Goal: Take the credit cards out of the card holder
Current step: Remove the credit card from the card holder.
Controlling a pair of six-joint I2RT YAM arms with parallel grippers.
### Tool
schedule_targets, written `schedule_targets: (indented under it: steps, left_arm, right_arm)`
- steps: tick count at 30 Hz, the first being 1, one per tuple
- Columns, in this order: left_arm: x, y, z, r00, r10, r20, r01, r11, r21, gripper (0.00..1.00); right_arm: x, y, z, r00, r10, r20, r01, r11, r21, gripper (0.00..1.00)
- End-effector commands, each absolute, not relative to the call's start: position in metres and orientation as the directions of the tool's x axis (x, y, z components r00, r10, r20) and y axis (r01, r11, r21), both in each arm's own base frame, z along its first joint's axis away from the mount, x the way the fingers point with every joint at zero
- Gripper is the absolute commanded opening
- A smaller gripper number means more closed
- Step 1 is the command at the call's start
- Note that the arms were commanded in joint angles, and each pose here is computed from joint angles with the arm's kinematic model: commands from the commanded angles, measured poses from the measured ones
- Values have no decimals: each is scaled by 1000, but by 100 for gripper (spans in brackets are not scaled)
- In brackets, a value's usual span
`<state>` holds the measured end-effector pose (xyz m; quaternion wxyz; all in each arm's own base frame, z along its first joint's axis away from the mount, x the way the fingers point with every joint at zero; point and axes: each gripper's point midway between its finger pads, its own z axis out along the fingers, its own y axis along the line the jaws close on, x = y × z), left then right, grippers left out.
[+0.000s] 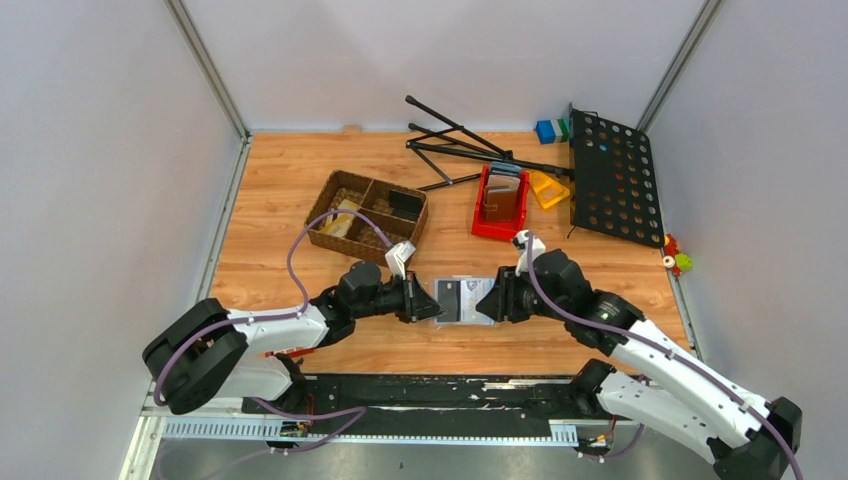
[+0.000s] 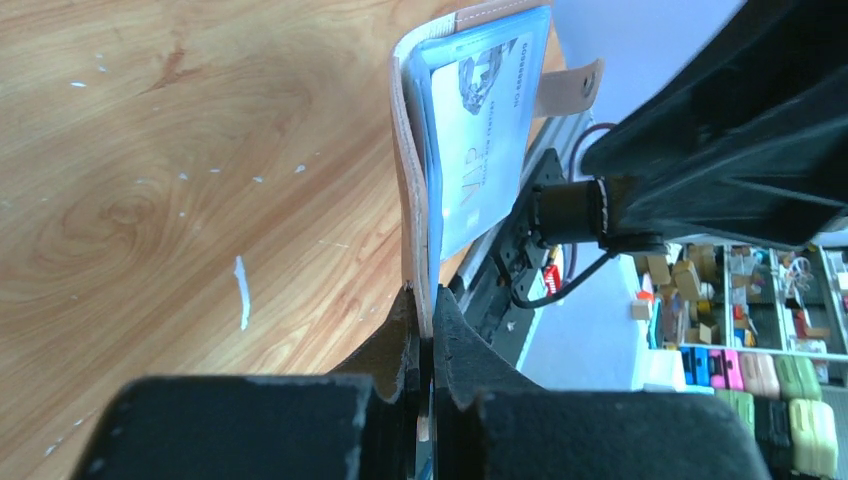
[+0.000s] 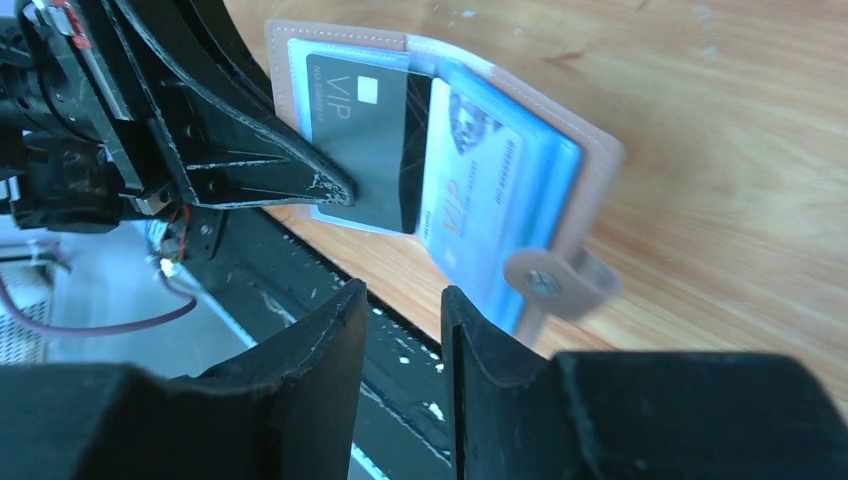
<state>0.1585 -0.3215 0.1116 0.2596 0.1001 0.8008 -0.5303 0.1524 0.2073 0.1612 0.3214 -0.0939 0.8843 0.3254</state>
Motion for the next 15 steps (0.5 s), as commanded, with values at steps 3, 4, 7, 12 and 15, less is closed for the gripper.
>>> schedule_targets:
  steps: [3, 4, 7, 12, 15]
  left_arm:
    - [150, -330, 163, -802, -160, -576, 535, 237, -811, 0]
    - [149, -329, 166, -801, -166, -575, 537, 225, -813, 0]
    - [143, -329, 176, -803, -171, -571, 545, 176, -820, 0]
    - [136, -329, 192, -810, -188, -556, 549, 90, -831, 0]
    - [129, -330, 207, -816, -200, -542, 552, 7, -834, 0]
  right_arm:
    - [151, 249, 170, -813, 83, -576, -416, 609, 675, 33]
    - [153, 249, 169, -816, 95, -570, -409, 602, 686, 32]
    - [155, 247, 166, -833, 126, -538, -383, 570, 727, 33]
    - [156, 244, 172, -865, 200, -461, -338, 446, 829, 34]
    - [157, 243, 177, -868, 226, -443, -336, 391, 857, 34]
